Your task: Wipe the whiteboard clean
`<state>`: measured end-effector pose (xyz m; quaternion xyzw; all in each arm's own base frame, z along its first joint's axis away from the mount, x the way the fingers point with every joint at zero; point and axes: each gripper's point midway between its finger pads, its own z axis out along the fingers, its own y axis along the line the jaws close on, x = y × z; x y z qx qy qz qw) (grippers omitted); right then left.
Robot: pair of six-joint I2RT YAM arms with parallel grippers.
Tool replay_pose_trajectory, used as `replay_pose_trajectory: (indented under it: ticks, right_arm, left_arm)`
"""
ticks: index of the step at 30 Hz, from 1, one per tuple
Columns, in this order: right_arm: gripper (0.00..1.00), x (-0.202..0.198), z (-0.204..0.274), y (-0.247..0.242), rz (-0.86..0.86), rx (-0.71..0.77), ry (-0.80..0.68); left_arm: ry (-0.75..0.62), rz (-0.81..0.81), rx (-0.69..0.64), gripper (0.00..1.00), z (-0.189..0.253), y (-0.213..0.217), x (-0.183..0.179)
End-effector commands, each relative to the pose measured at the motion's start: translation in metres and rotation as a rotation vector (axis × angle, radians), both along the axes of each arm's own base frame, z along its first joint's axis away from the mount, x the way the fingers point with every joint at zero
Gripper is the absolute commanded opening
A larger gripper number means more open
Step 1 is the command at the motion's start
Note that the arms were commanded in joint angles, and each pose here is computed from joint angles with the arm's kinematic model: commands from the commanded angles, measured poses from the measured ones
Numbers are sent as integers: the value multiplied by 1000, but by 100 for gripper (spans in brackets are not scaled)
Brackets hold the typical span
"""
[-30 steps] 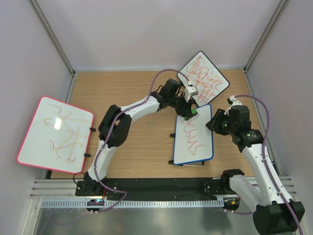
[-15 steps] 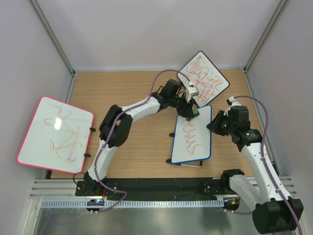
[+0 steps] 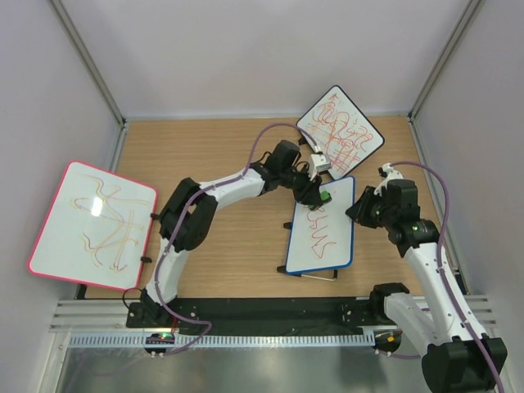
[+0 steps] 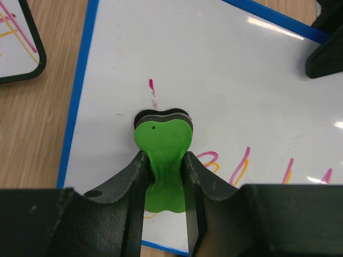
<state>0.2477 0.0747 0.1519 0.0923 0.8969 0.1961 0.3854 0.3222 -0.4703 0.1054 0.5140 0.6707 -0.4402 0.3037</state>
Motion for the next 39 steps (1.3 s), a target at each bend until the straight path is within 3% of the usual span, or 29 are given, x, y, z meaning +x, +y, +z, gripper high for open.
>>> replay_pose_trajectory:
  ticks: [1,6,9,14,19,25,31,39]
  right_arm:
    - [1,-5,4,18,131,25,-41]
    - [1,-7,9,22,152,42,-68]
    - [1,-7,10,23,157,48,-75]
    - [1,-9,13,24,169,48,-83]
    - [1,-9,14,23,168,42,-99]
    - [1,-9,18,21,161,31,-105]
    - [1,-11,22,20,157,27,-120]
    - [1,-11,24,22,170,33,-128]
  left_arm:
    - [-28,-93,-29,0,21,-3,-35]
    - [-103,-125,16,0,9,5,-48]
    - [-67,-61,39,0,0,-6,-31]
    - [-21,26,-31,0,34,-35,13]
    - [-37,21,-56,0,48,-41,14]
    - [2,-2,25,0,15,-20,-9]
    - [-23,73,162,0,-27,26,3]
    - [-46,56,190,0,-25,49,-18]
